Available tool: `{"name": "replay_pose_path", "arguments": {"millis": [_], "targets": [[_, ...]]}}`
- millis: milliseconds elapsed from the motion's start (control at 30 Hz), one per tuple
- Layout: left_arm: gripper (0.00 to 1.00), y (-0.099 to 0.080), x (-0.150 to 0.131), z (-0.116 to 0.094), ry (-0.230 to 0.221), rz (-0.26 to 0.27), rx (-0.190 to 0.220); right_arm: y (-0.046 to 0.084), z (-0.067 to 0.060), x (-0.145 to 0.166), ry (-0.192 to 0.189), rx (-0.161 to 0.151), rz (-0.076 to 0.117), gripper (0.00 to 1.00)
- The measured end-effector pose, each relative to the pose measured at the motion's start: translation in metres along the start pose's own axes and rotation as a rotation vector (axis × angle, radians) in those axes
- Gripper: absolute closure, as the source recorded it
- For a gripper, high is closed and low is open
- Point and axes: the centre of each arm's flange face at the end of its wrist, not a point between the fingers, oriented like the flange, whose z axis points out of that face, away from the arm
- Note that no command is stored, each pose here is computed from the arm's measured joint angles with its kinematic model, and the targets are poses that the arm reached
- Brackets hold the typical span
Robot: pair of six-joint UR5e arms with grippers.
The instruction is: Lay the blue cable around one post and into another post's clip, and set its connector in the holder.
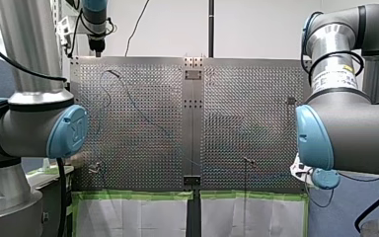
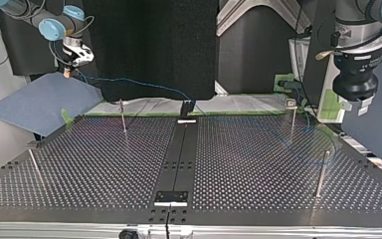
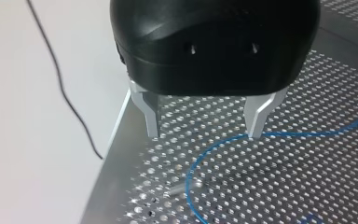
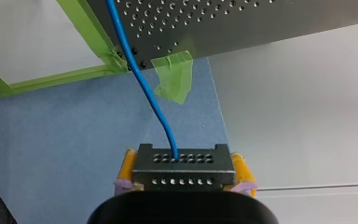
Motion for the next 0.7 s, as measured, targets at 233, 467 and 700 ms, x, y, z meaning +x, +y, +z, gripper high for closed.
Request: {"name": "replay_pose_path", "arguments": {"millis": [233, 467, 700], "targets": [[0.12, -0.004, 0.019, 0.017, 0.015, -0.061, 0.038, -0.001, 0.000, 0.000, 0.001, 0.002, -0.002, 1.00], [0.12, -0.010, 0.058, 0.052, 0.093, -0.111, 0.076, -0.003, 0.000, -0.001, 0.000, 0.006, -0.008, 1.00], [0.12, -0.011, 0.096, 0.079, 0.162, -0.167, 0.102, -0.004, -0.001, -0.001, -0.001, 0.008, -0.012, 1.00]]}}
